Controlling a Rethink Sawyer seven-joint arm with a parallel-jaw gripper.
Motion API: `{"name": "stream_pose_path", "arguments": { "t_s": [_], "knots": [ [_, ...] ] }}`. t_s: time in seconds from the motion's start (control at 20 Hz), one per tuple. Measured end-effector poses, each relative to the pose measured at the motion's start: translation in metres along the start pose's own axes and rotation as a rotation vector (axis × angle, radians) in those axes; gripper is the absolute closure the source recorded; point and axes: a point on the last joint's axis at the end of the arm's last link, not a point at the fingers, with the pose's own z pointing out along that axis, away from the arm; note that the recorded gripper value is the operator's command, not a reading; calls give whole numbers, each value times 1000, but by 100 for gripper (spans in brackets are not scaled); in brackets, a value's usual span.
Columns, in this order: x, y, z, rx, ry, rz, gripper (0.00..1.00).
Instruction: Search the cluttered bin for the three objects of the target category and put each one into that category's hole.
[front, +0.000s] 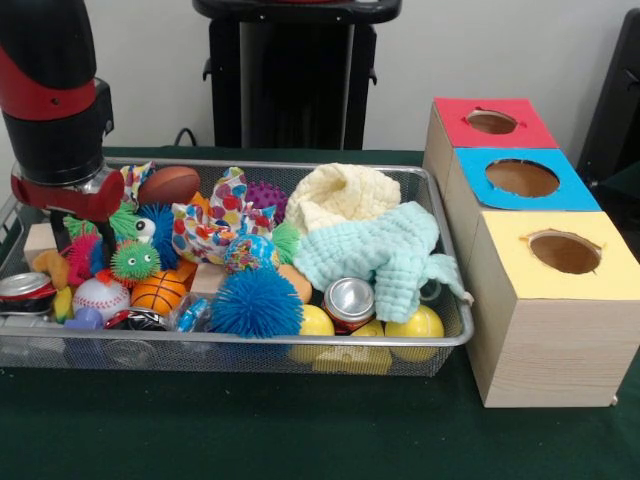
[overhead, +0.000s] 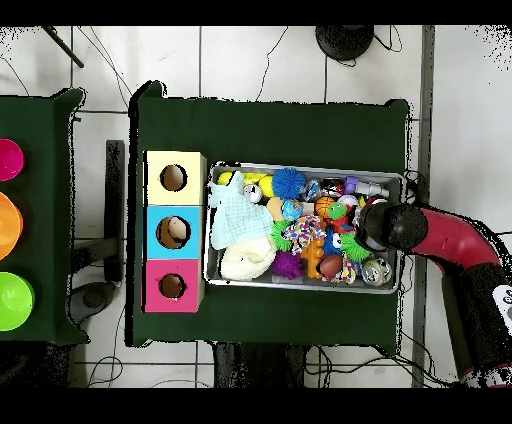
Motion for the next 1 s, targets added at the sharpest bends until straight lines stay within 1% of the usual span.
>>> {"name": "stream_pose_path", "arguments": {
  "t_s": [0.55, 0.6, 1.0],
  "knots": [
    [-1, 2, 0, -3, -2, -2, 0],
    [-1, 2, 0, -3, -4, -2, 100],
    [-3, 4, -1, -6, -12, -4, 100]
  ]
}}
